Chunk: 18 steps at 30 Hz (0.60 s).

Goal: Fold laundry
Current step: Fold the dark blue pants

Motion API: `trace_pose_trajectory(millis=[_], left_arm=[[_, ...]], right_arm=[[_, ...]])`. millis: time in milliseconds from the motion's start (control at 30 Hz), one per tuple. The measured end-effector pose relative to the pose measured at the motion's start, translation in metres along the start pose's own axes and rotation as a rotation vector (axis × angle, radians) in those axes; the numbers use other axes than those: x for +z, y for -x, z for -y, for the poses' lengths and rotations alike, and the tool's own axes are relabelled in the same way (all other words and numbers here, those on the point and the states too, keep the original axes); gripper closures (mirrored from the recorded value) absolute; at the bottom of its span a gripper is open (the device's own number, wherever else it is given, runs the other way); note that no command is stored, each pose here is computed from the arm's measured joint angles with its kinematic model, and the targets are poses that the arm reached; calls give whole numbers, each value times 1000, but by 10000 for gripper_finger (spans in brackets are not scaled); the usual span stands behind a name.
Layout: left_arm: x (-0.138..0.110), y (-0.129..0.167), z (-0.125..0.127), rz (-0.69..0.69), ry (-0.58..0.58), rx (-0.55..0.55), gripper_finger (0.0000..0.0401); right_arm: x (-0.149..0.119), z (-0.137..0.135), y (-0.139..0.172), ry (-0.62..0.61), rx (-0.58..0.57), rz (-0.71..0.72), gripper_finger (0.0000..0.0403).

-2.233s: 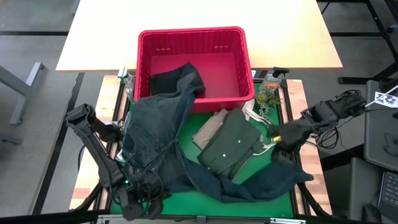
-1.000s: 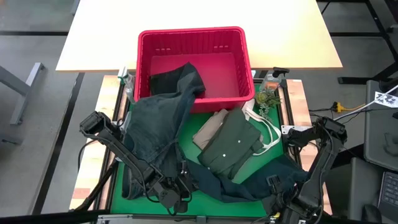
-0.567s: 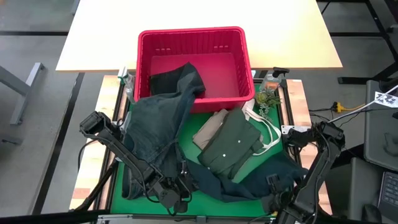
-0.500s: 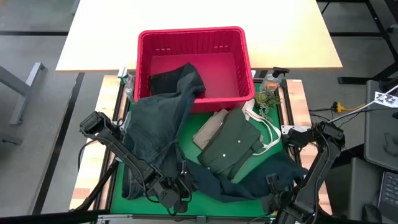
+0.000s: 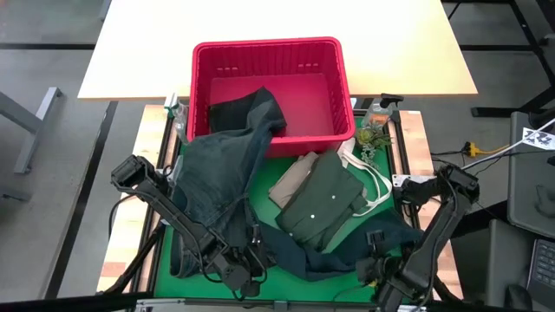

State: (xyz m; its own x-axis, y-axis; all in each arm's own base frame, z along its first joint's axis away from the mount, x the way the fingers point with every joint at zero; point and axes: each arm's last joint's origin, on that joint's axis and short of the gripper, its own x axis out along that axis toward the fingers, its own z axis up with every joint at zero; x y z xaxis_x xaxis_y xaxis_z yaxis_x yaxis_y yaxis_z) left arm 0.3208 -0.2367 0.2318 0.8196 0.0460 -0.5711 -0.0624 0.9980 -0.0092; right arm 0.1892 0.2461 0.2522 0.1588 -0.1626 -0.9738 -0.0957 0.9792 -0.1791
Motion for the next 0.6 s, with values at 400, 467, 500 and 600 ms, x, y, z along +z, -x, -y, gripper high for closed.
trace_pose_trajectory(millis=[400,467,500,600], left_arm=[[-3,-4,1,-8,-6,9,291],[-6,-8,1,-17,-12,15,291],[-7,-10,1,-20,-13,20,291],[-10,-16,0,-30,-18,31,291]], right_arm=[[-5,95,46,-137,-256,120,390],[-3,112,50,-164,-284,180,396],[-2,119,51,-172,-300,192,398],[1,142,49,-163,-347,153,398]])
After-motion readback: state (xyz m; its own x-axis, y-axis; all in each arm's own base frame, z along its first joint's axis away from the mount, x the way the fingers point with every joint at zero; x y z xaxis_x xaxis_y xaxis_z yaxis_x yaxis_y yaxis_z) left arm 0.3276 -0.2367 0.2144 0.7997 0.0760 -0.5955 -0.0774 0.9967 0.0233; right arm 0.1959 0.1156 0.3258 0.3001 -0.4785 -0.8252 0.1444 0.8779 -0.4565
